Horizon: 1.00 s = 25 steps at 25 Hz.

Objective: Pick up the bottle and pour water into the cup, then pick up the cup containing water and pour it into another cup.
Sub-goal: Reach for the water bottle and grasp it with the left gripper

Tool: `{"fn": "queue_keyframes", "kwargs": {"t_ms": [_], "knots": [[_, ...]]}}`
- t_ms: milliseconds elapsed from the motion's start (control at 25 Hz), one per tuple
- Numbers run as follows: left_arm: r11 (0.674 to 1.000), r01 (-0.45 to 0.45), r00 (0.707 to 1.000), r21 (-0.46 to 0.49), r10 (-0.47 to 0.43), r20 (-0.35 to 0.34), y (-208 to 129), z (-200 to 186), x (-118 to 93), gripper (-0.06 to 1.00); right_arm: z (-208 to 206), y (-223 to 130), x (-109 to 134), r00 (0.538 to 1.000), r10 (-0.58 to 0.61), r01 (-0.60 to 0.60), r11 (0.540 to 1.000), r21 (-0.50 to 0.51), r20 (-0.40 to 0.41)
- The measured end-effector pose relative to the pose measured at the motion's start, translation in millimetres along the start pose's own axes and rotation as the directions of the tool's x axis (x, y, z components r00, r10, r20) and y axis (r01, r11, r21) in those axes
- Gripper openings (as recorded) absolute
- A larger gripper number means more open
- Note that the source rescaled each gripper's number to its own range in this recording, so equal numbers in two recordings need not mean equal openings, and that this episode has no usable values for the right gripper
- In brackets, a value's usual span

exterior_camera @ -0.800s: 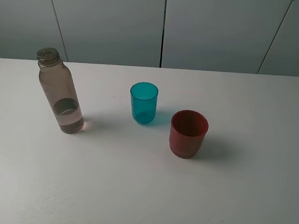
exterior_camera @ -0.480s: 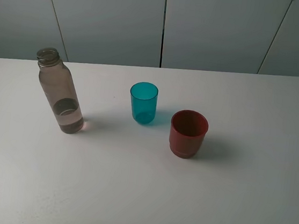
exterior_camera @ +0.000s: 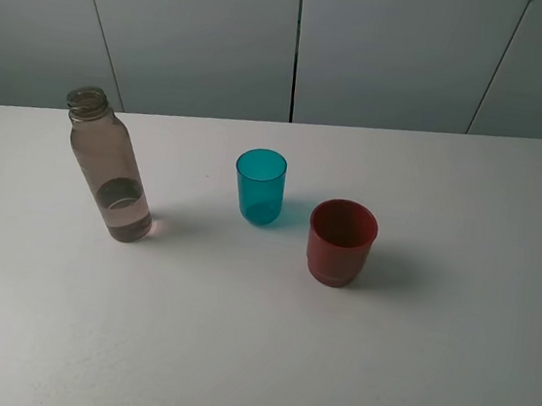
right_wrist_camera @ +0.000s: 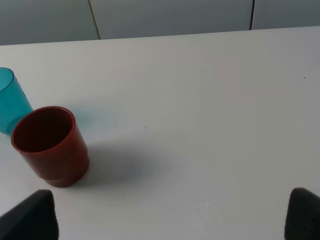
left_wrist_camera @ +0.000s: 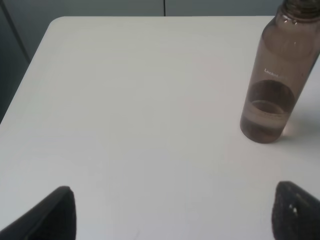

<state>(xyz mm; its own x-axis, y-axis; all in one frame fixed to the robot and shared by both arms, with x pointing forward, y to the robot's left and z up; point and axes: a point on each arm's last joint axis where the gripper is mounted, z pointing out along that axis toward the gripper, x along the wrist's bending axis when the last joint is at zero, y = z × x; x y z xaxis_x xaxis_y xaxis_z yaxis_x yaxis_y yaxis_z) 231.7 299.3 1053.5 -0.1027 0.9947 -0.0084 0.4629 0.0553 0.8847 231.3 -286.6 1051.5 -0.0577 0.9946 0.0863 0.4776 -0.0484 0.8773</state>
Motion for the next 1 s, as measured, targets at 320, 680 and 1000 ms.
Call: {"fn": "queue_keyframes", "kwargs": {"t_ms": [320, 680, 1000], "knots": [[0.991, -0.126, 0.992, -0.052, 0.127, 0.010, 36, -17, -2, 1.00, 0, 0, 0, 1.000, 0.000, 0.000, 1.000, 0.000, 0.000], [0.978, -0.151, 0.985, 0.143, 0.137, 0.106, 86, 37, -7, 1.00, 0, 0, 0, 1.000, 0.000, 0.000, 1.000, 0.000, 0.000], [0.922, -0.115, 0.979, 0.369, 0.042, 0.200, 92, 97, -14, 1.00, 0, 0, 0, 1.000, 0.000, 0.000, 1.000, 0.000, 0.000]]}}
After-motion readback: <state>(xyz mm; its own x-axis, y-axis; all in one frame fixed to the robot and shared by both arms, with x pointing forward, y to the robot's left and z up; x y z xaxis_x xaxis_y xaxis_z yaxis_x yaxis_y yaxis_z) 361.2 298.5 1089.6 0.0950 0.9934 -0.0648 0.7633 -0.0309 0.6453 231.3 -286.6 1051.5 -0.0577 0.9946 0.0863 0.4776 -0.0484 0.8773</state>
